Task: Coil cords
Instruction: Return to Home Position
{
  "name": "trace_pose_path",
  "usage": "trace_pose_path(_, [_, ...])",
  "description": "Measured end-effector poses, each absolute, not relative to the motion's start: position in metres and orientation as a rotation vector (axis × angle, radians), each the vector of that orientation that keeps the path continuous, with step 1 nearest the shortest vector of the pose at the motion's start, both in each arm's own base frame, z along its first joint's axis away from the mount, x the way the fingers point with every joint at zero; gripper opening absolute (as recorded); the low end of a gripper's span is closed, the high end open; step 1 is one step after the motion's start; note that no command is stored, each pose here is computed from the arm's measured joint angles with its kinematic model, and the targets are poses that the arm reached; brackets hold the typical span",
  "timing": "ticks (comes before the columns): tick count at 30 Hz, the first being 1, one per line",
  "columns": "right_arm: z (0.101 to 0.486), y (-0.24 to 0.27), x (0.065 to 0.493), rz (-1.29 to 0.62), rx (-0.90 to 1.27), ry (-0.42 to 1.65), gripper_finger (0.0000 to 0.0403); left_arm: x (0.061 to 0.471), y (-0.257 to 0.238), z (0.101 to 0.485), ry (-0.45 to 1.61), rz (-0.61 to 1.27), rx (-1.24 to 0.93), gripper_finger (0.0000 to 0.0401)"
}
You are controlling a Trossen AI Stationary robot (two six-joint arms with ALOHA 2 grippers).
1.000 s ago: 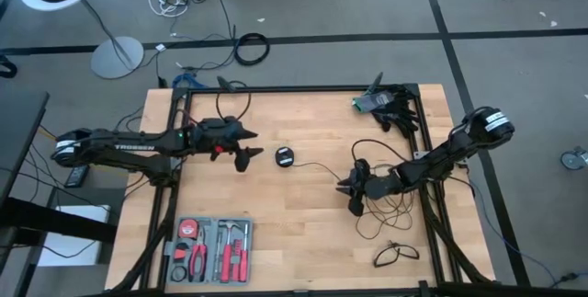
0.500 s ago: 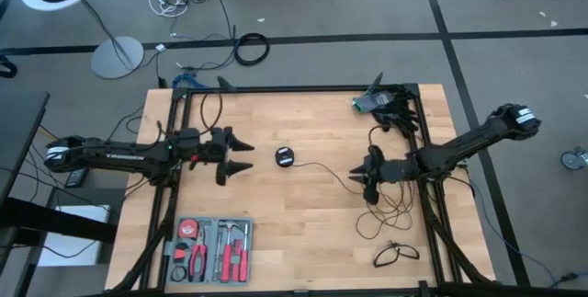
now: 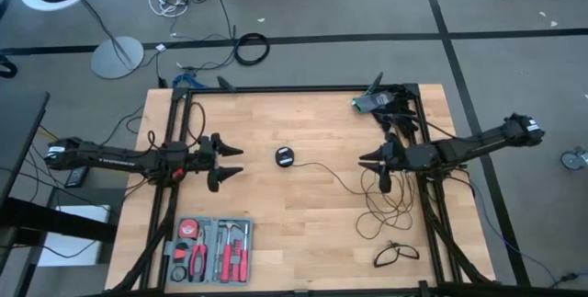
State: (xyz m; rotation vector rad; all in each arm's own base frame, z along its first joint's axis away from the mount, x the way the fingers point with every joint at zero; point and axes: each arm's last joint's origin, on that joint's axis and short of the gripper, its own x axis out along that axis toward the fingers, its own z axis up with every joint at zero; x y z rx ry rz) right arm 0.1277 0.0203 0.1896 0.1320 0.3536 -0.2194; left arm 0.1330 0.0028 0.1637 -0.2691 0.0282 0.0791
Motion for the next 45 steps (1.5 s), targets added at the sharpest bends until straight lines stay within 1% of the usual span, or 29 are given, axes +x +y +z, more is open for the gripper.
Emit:
trace_pose_path(6, [0.195,0.017,0.112,-0.203,0.154,0.273,0.0089,0.125,0.001,0.165,0.031,0.037,-0.222,0.0310])
trace_pose_path(12, [0.191,0.012,0.094,-0.212,0.171,0.303,0.0089,0.114,0.003,0.163,0.055,0.050,-0.212,0.0310])
trace_pose_path(17, [0.185,0.009,0.085,-0.231,0.163,0.266,0.0089,0.105,0.004,0.162,0.056,0.059,-0.194,0.0310])
trace_pose_path(20, [0.170,0.010,0.087,-0.197,0.129,0.217,0.0089,0.101,0.004,0.162,0.045,0.060,-0.186,0.0310])
trace_pose_path(25, [0.173,0.013,0.092,-0.096,0.068,0.067,0.0089,0.099,0.004,0.165,0.008,0.048,-0.142,0.0310])
trace_pose_path(30, [0.172,0.009,0.094,-0.117,0.054,0.059,0.0089,0.099,0.004,0.165,0.011,0.046,-0.130,0.0310])
trace_pose_path(33, [0.171,0.007,0.095,-0.071,0.078,0.054,0.0089,0.099,0.004,0.165,0.011,0.038,-0.130,0.0310])
trace_pose_path(36, [0.167,0.005,0.098,-0.027,0.082,-0.005,0.0089,0.099,0.003,0.165,0.012,0.024,-0.130,0.0310])
trace_pose_path(45, [0.157,-0.010,0.104,-0.096,0.052,0.112,0.0089,0.099,0.003,0.165,0.013,0.023,-0.132,0.0310])
